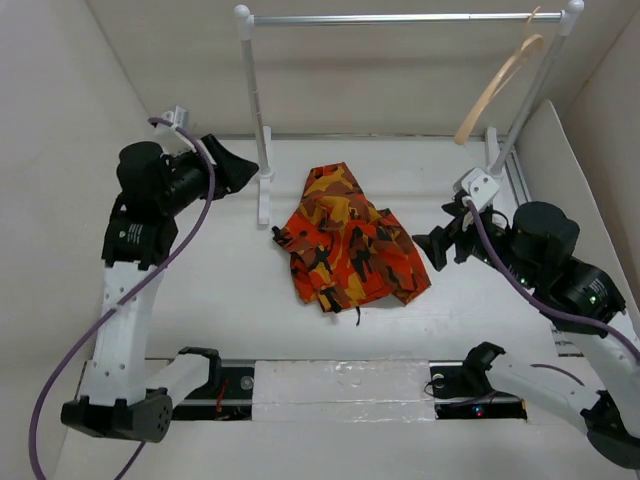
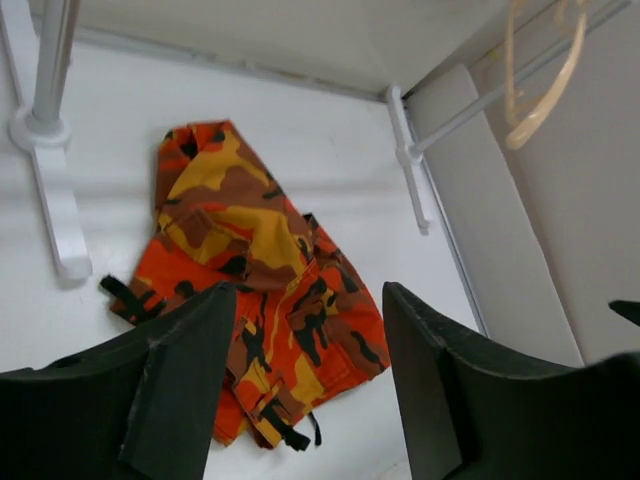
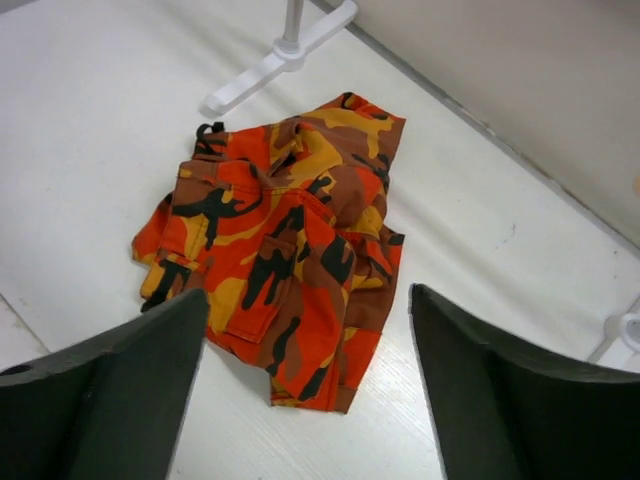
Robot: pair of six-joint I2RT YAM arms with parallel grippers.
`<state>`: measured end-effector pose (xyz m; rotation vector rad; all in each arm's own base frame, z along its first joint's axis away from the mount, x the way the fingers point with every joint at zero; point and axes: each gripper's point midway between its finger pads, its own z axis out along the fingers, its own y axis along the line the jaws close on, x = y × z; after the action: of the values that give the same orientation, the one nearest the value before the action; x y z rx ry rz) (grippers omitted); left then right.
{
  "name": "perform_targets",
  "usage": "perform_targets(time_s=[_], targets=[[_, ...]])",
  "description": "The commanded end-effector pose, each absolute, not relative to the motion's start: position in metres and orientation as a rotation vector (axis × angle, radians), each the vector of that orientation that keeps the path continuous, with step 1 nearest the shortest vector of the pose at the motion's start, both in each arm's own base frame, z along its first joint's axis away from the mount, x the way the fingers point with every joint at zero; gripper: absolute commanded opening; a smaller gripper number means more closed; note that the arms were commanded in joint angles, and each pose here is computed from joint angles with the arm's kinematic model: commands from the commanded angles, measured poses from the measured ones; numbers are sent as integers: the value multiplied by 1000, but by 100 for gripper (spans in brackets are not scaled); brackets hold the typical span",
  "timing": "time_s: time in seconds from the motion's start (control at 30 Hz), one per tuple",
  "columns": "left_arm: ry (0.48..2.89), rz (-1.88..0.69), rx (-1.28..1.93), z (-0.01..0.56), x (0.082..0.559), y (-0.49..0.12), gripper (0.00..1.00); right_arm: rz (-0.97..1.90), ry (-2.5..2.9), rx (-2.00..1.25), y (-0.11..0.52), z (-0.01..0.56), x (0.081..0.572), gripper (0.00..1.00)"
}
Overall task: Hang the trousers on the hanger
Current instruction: Flatten out the trousers at the center of the board.
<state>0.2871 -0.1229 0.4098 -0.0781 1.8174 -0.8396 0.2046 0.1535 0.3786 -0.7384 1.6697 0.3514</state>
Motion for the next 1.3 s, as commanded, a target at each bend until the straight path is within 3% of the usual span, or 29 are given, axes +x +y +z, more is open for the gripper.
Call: perform_targets(time_s=[0.0,0.03,0.07,0.1,0.17,0.2,0.27,0.33,0.4,0.43,0.5,0.53,0.57,0.67,0.73,0.9,1.07,1.13,1.17,1.2,1.27], targets=[[1851,-901,-101,396,296,-131,58,380,1700,-801,169,367,210,82],[1864,-905,-109,391,297,-131,57,392,1703,-816,174,364,211,67],[1874,-896,-128,388,298,-129,56,422,1705,-842,181,359,211,31],[1878,-885,-142,387,298,-127,54,436,1703,-853,189,357,216,14],[1884,-761,-254,382,304,-107,35,481,1706,-898,208,349,222,0],[1884,-761,-257,382,304,-106,35,483,1693,-893,209,352,223,0],[1871,-666,-336,382,305,-89,23,511,1707,-943,229,341,230,0],[1869,-607,-375,378,305,-79,3,518,1718,-970,250,330,242,0],[1897,-518,-459,357,308,-64,0,528,1709,-1020,274,323,244,1],[1950,-499,-503,329,308,-62,0,518,1723,-1046,283,316,247,14],[2047,-462,-574,279,304,-59,8,490,1773,-1146,313,286,252,40],[2077,-472,-598,262,301,-60,21,470,1793,-1169,321,275,255,55],[2093,-529,-611,249,299,-69,26,437,1836,-1196,331,252,262,75],[2157,-600,-671,197,282,-78,46,400,1880,-1191,343,225,278,90],[2187,-608,-712,170,270,-79,55,374,1919,-1227,355,194,289,92],[2251,-639,-772,132,251,-83,67,279,1965,-1311,386,144,315,97],[2309,-735,-789,103,233,-97,67,191,1972,-1289,404,123,344,97],[2319,-803,-778,96,228,-105,67,139,1992,-1277,403,109,352,90],[2320,-823,-775,94,227,-108,68,119,1996,-1267,401,107,354,81],[2339,-837,-782,86,222,-110,68,82,2004,-1245,396,107,358,48],[2359,-839,-785,79,222,-111,68,75,1993,-1169,388,129,362,21]])
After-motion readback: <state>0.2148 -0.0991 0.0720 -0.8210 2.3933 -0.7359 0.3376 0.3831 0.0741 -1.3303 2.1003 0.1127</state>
